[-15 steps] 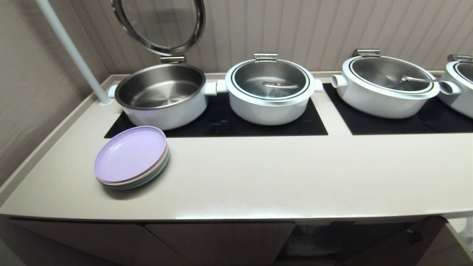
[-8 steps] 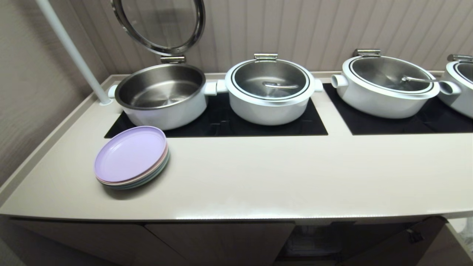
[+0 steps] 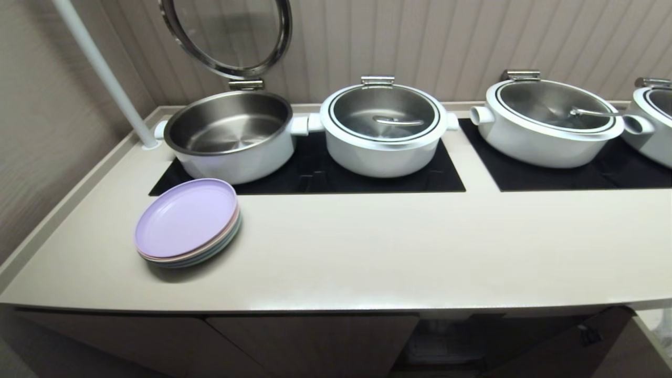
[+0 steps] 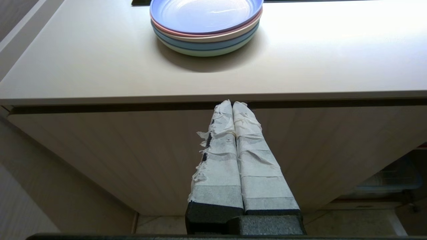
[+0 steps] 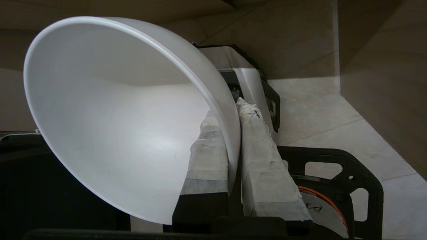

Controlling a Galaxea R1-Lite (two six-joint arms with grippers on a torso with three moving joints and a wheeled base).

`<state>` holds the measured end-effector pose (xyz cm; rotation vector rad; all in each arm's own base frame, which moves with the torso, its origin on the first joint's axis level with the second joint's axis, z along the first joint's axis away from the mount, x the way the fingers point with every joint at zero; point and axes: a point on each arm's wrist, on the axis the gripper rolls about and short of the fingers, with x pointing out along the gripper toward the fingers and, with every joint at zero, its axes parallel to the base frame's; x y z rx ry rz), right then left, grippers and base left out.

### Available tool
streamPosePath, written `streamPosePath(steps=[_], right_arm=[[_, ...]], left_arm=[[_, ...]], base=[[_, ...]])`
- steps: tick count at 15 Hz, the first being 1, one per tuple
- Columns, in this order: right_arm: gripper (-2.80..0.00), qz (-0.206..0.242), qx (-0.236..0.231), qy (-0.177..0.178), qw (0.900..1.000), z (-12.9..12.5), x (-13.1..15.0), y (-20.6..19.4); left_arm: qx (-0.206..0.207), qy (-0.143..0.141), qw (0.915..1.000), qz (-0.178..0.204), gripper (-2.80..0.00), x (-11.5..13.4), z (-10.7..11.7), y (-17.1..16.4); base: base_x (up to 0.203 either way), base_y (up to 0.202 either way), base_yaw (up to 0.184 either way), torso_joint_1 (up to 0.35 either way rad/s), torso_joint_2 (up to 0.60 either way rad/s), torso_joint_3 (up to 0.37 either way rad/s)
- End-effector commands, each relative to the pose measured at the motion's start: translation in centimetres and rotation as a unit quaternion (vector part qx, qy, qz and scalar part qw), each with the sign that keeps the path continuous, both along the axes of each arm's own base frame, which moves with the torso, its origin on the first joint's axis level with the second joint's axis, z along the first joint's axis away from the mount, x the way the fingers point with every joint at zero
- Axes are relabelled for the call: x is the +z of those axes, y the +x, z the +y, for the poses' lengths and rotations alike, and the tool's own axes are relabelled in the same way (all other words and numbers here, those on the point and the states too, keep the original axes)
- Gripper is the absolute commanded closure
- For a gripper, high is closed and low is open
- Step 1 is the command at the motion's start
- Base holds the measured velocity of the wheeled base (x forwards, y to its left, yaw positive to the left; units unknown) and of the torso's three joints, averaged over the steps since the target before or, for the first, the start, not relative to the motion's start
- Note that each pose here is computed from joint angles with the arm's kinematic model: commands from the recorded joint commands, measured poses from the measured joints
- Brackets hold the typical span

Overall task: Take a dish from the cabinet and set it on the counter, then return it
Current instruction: Put it back into the cabinet

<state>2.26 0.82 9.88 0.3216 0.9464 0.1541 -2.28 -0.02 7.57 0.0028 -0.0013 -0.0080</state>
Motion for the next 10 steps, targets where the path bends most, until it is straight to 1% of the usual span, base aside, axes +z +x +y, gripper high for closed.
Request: streamPosePath(steps=[1,5,10], right_arm=[[0.00,0.001,0.000,0.002,1.000,0.01,-0.02,0.03],[0.00,0.000,-0.001,0.002,1.000,0.01,-0.01,0.04],[0.00,0.003,0.006,0.018,1.000,0.08,0.08,0.04]], left_arm=[[0.000,0.000,1.0000,0.000,0.00,0.00,0.00,0.00],[0.000,0.000,1.0000,0.000,0.00,0.00,0.00,0.00],[0.000,0.000,1.0000,0.000,0.00,0.00,0.00,0.00]], base=[[0.000,0.000,0.000,-0.085,0.16,0.076],[0.000,0.000,0.000,-0.059,0.14,0.068],[0.000,0.000,0.000,-0.088,0.19,0.098]])
